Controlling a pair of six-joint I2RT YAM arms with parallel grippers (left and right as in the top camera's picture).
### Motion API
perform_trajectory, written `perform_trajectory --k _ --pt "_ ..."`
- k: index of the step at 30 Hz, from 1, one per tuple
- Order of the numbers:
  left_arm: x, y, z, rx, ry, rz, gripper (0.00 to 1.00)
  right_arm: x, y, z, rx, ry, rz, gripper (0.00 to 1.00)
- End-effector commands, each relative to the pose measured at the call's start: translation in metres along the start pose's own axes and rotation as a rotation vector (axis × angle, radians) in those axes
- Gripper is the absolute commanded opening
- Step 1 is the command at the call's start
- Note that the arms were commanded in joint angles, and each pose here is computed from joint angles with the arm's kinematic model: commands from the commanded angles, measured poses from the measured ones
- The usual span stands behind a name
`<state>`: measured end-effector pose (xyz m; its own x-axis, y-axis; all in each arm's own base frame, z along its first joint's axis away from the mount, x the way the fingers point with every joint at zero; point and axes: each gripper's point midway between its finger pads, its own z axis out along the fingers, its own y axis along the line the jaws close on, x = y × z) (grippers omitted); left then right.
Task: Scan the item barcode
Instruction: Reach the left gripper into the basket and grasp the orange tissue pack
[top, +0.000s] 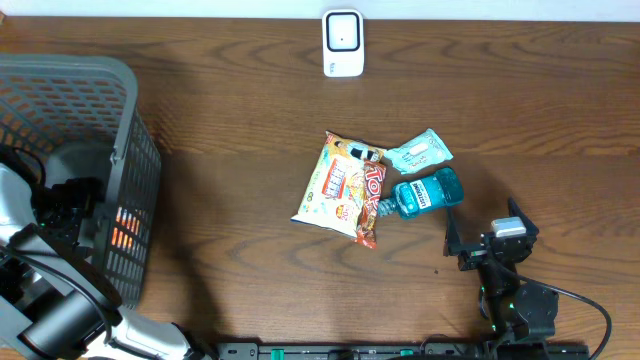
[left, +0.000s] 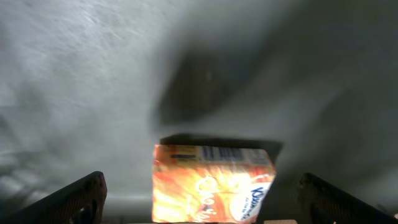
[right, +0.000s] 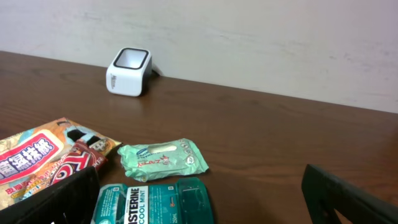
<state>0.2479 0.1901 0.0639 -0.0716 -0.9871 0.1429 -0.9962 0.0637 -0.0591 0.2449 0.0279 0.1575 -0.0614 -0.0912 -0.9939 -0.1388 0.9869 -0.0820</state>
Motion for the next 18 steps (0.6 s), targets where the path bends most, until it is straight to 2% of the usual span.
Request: perform_trajectory --k 1,6,10,18 --pt "0.007 -0.008 0.004 -0.003 0.0 0.014 0.98 0.002 0.001 0.0 -0.003 0.007 0.012 0.99" --pt "0.008 -0.005 0.007 -0.079 -0.064 0.062 0.98 0.002 0.001 0.0 -0.003 0.007 0.012 0.99" --pt "0.006 0.01 0.014 -0.164 -0.109 0.04 0.98 0.002 0.001 0.0 -0.003 0.007 0.012 0.99" --pt "0.01 0.015 0.036 -0.151 -0.099 0.028 0.98 0.002 0.001 0.0 -0.003 0.007 0.012 0.99"
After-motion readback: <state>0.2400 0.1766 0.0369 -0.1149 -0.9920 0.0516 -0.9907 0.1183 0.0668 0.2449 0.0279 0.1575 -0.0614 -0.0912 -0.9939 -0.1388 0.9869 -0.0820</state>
